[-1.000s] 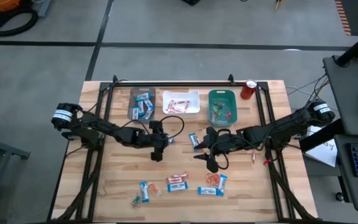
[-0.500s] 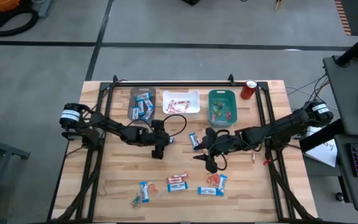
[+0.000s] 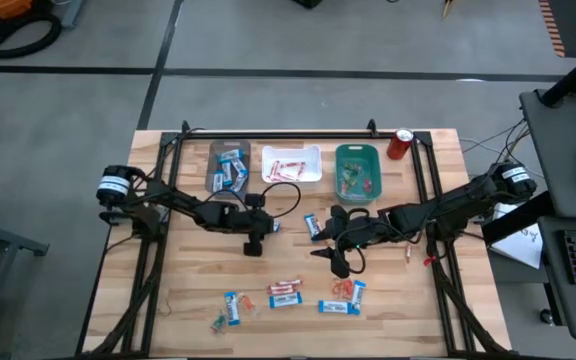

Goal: Sort candy
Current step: Put the white chocolate into the gray bin

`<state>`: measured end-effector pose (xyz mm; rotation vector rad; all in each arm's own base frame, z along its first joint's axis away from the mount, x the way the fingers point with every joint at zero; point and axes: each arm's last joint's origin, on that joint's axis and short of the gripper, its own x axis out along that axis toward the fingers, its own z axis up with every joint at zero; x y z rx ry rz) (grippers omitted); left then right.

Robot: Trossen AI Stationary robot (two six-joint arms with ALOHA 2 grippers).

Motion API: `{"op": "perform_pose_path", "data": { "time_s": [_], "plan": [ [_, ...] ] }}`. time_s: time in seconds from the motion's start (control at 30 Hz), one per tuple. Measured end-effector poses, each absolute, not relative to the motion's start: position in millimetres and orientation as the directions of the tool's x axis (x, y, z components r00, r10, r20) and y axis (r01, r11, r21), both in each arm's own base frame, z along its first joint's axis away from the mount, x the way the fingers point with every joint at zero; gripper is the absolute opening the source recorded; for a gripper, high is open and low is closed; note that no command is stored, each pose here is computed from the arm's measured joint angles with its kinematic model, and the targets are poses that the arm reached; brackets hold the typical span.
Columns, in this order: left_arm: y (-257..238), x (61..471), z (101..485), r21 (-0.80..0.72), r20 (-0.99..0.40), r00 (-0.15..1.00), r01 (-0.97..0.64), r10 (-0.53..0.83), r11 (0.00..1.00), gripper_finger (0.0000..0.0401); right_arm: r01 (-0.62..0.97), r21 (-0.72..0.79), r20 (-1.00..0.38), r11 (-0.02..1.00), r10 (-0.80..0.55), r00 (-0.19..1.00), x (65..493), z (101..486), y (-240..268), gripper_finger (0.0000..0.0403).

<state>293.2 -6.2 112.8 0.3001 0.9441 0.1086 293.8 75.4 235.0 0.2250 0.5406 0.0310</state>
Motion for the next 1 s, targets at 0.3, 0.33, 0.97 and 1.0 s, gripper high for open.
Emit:
{"op": "perform_pose_path", "data": {
  "time_s": [0.3, 0.33, 0.97, 1.0],
  "plan": [
    [-8, 292, 117, 0.299, -0.773, 0.597, 0.040, 0.217, 0.953, 0.0035, 0.021, 0.221, -0.507, 0.975, 0.096, 0.857, 293, 235, 78, 0.0183],
    [-9, 291, 119, 0.296, -0.774, 0.597, 0.043, 0.213, 0.954, 0.0034, 0.019, 0.221, -0.507, 0.975, 0.098, 0.857, 293, 235, 79, 0.0183],
    [13, 231, 227, 0.373, -0.524, 0.608, -0.466, 0.596, 0.802, 0.0033, 0.005, 0.223, -0.495, 0.975, 0.109, 0.862, 292, 236, 83, 0.0182],
    [19, 225, 229, 0.391, -0.509, 0.549, -0.539, 0.663, 0.746, 0.0033, 0.010, 0.219, -0.493, 0.976, 0.102, 0.864, 293, 236, 83, 0.0182]
  ]
}}
